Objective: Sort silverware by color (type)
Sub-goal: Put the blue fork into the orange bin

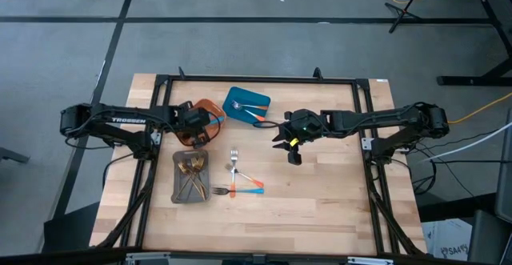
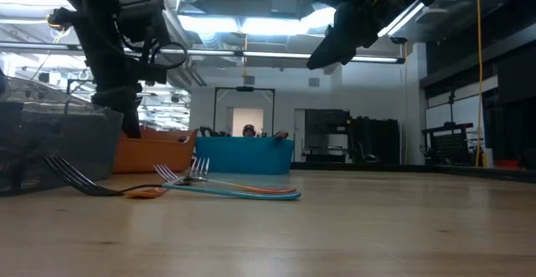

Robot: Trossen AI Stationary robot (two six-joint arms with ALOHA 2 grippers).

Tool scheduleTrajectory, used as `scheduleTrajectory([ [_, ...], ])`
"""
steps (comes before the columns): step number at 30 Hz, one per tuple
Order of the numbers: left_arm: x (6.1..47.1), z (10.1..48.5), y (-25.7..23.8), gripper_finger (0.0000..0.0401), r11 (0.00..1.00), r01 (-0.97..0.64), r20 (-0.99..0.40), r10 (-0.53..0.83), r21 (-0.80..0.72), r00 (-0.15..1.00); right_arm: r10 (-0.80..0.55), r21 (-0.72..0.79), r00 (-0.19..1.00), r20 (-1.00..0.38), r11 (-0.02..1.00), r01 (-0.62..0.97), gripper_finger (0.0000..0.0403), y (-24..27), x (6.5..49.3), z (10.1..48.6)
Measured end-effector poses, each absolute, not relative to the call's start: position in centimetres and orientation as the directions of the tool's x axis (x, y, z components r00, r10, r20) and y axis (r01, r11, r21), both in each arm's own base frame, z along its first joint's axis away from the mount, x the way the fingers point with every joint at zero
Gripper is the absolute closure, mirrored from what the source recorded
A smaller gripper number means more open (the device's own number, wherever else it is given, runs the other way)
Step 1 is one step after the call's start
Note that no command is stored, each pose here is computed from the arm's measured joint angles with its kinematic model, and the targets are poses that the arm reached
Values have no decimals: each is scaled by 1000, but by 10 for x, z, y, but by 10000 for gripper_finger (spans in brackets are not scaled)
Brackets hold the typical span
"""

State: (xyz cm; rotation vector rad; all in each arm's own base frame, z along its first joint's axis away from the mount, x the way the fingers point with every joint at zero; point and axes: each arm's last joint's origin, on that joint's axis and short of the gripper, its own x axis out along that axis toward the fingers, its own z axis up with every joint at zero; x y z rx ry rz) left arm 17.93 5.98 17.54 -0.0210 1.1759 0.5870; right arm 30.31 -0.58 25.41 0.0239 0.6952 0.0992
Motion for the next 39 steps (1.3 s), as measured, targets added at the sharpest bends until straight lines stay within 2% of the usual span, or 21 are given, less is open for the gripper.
scheduleTrajectory([
  [6, 190, 195, 63, 316, 846, -457, -843, 441, 276, 307, 99, 55, 763, -638, 995, -83, 311, -6, 303, 254],
  [13, 208, 236, 66, 316, 849, -480, -782, 447, 220, 433, 99, 55, 763, -638, 995, -83, 311, -6, 303, 254],
  [16, 217, 250, 61, 316, 884, -443, -756, 389, 146, 527, 99, 55, 764, -638, 995, -83, 311, -6, 303, 254],
  [21, 233, 261, 42, 316, 940, -336, -672, 212, -58, 709, 99, 55, 763, -638, 995, -83, 311, -6, 303, 254],
  [30, 265, 253, -23, 316, 988, -87, -589, -5, -128, 808, 99, 55, 765, -637, 995, -84, 311, -6, 303, 254],
  [39, 289, 224, -83, 316, 997, 32, -557, -68, -74, 828, 99, 55, 764, -637, 995, -84, 311, -6, 303, 254],
])
